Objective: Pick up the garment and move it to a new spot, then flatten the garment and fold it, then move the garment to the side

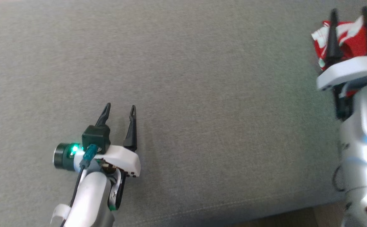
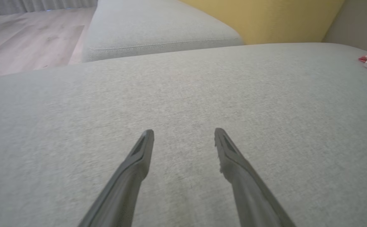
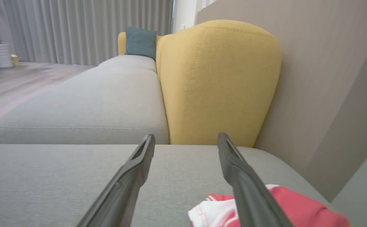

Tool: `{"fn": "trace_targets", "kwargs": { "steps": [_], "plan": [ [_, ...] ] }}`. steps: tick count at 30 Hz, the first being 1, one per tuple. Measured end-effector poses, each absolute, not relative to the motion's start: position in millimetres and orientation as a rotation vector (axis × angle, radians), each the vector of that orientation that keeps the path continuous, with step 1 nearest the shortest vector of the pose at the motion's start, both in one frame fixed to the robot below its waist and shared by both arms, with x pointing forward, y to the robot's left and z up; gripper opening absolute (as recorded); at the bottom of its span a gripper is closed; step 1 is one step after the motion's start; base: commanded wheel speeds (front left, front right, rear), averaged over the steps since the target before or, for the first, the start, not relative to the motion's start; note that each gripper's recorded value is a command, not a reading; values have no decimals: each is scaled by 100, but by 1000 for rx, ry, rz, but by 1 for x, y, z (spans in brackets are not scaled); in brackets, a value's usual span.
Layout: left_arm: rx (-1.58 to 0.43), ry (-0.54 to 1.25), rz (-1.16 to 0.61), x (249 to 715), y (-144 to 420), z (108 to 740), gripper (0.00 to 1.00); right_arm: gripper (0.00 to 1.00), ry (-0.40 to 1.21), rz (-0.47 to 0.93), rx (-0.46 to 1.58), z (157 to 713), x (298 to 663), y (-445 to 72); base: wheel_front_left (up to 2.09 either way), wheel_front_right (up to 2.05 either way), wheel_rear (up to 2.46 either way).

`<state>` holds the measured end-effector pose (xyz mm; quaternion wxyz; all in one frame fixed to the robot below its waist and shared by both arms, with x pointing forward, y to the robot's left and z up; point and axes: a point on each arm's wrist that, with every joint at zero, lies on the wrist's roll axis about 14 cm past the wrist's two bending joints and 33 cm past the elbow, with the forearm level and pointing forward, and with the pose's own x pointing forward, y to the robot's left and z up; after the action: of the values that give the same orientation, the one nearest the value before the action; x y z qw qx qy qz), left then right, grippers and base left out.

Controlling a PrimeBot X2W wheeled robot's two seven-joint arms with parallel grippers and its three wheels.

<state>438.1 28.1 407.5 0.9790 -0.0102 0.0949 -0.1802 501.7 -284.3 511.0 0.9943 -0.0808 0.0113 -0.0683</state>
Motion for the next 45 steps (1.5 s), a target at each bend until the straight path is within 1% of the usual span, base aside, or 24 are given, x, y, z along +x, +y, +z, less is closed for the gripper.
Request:
{"fn": "trace_targets", "kwargs": {
  "steps": [3, 7, 18, 30, 42, 45],
  "plan": [
    [-24, 190, -309, 435, 44, 410, 100, 100, 15, -83, -88, 504, 501, -254, 0, 0, 0],
    [-29, 194, -219, 429, 72, 413, 100, 100, 48, -18, -29, 486, 491, -222, 0, 0, 0],
    [-26, 165, -38, 409, 131, 428, 100, 100, 142, 87, 89, 448, 459, -170, 0, 0, 0],
    [-41, 139, 32, 389, 153, 440, 100, 100, 139, 110, 122, 452, 435, -160, 0, 0, 0],
    [-58, 118, 27, 379, 156, 447, 100, 100, 98, 103, 142, 467, 425, -162, 0, 0, 0],
    [-65, 110, 12, 380, 154, 450, 100, 100, 107, 104, 146, 464, 421, -162, 0, 0, 0]
  ]
}}
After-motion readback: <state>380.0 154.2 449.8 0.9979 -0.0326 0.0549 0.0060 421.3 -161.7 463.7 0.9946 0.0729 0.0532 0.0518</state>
